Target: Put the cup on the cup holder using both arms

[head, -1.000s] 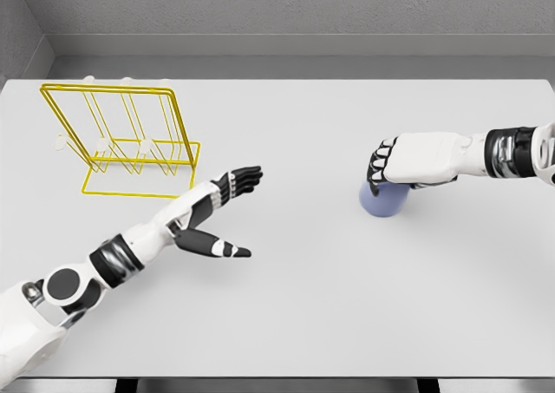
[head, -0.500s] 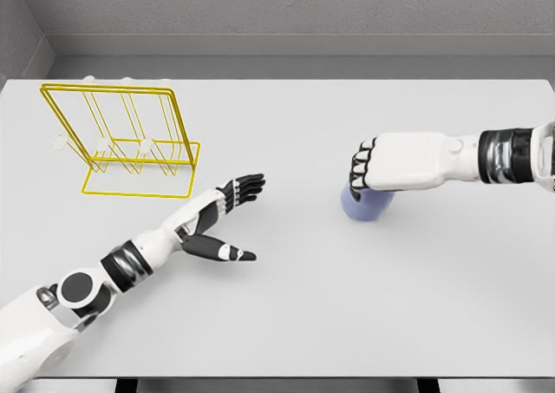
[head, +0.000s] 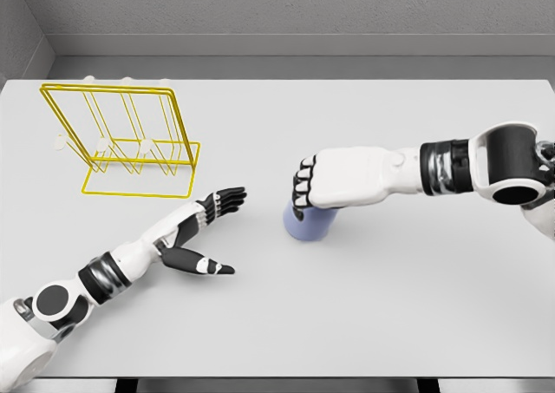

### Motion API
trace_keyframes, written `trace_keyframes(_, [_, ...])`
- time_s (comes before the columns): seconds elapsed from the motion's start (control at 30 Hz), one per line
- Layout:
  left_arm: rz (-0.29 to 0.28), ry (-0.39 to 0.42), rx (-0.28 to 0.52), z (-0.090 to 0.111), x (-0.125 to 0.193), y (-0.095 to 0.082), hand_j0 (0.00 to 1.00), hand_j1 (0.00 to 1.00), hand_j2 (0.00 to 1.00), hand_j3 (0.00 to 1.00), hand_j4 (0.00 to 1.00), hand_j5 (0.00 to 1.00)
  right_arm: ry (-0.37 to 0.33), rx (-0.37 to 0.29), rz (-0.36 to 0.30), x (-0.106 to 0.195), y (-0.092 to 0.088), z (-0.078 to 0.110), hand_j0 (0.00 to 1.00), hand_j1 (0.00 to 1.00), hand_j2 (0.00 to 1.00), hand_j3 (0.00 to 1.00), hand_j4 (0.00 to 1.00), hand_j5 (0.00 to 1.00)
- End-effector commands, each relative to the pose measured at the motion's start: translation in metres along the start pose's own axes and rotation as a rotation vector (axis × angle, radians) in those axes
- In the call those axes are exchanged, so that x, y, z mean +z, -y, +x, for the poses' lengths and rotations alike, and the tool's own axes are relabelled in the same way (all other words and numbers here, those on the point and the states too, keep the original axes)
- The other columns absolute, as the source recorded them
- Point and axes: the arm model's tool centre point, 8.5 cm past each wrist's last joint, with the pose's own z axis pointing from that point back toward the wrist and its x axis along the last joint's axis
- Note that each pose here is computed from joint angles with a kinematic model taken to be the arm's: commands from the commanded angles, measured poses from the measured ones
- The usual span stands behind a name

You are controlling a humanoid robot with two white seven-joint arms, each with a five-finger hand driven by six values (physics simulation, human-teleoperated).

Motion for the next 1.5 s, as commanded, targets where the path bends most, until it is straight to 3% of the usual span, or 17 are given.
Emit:
trace_keyframes(0.0, [0.010,-0.008,0.005,-0.003,0.002,-0.003,1.00,1.00,1.00,1.00,1.00,1.00,0.021,-0.006,-0.009,-0.008,0.001,0.004,0.58,0.58,0.58,0.58,0.58,0.58])
trace_keyframes(0.37, [0.042,-0.028,0.004,-0.010,0.004,-0.012,1.00,1.00,1.00,1.00,1.00,1.00,0.057,-0.006,-0.016,-0.021,0.002,0.011,0.62,0.62,0.62,0.62,0.62,0.62])
trace_keyframes(0.4, [0.043,-0.030,0.005,-0.011,0.004,-0.012,1.00,1.00,1.00,1.00,1.00,1.00,0.056,-0.005,-0.016,-0.021,0.002,0.011,0.75,0.75,0.75,0.75,0.75,0.75])
trace_keyframes(0.43, [0.046,-0.032,0.008,-0.012,0.004,-0.013,1.00,1.00,1.00,1.00,1.00,1.00,0.056,-0.006,-0.014,-0.021,0.001,0.011,1.00,1.00,1.00,1.00,1.00,1.00])
trace_keyframes(0.6, [0.047,-0.035,0.009,-0.013,0.004,-0.012,1.00,1.00,1.00,1.00,1.00,1.00,0.042,-0.007,-0.021,-0.017,0.003,0.008,1.00,1.00,1.00,1.00,1.00,1.00])
trace_keyframes(0.7, [0.047,-0.030,0.012,-0.013,0.002,-0.011,1.00,1.00,1.00,1.00,1.00,1.00,-0.042,-0.004,-0.097,0.015,0.024,-0.012,1.00,1.00,1.00,1.00,1.00,1.00])
trace_keyframes(0.73, [0.050,-0.034,0.012,-0.014,0.003,-0.012,1.00,1.00,1.00,1.00,1.00,1.00,-0.074,-0.017,-0.148,0.033,0.034,-0.019,1.00,1.00,1.00,1.00,1.00,1.00])
trace_keyframes(0.8, [0.052,-0.037,0.013,-0.015,0.003,-0.012,1.00,1.00,1.00,1.00,1.00,1.00,-0.153,-0.067,-0.313,0.085,0.054,-0.034,1.00,1.00,1.00,1.00,1.00,1.00])
trace_keyframes(0.87, [0.057,-0.041,0.012,-0.017,0.003,-0.014,1.00,1.00,1.00,1.00,1.00,1.00,-0.244,-0.124,-0.394,0.126,0.045,-0.042,1.00,1.00,1.00,1.00,1.00,1.00])
trace_keyframes(0.97, [0.055,-0.026,0.015,-0.014,-0.002,-0.013,1.00,1.00,1.00,1.00,1.00,1.00,-0.409,-0.215,-0.491,0.182,0.010,-0.044,1.00,1.00,1.00,1.00,1.00,1.00])
trace_keyframes(1.1, [0.048,-0.015,0.021,-0.012,-0.007,-0.009,1.00,1.00,1.00,1.00,1.00,1.00,-0.403,-0.320,-0.496,0.176,-0.024,-0.034,1.00,1.00,1.00,1.00,1.00,1.00])
trace_keyframes(1.17, [0.046,-0.005,0.019,-0.010,-0.011,-0.009,1.00,1.00,1.00,1.00,1.00,1.00,-0.396,-0.379,-0.530,0.162,-0.042,-0.029,1.00,1.00,1.00,1.00,1.00,1.00])
trace_keyframes(1.27, [0.044,0.001,0.018,-0.008,-0.013,-0.008,1.00,1.00,1.00,1.00,1.00,1.00,-0.452,-0.441,-0.532,0.175,-0.065,-0.033,1.00,1.00,1.00,1.00,1.00,1.00])
trace_keyframes(1.4, [0.040,0.018,0.018,-0.004,-0.020,-0.007,1.00,1.00,1.00,1.00,1.00,1.00,-0.504,-0.490,-0.535,0.187,-0.082,-0.042,1.00,1.00,1.00,1.00,1.00,1.00])
trace_keyframes(1.47, [0.033,0.026,0.024,-0.003,-0.025,-0.003,1.00,1.00,1.00,1.00,1.00,1.00,-0.506,-0.489,-0.537,0.188,-0.081,-0.042,1.00,1.00,1.00,1.00,1.00,1.00])
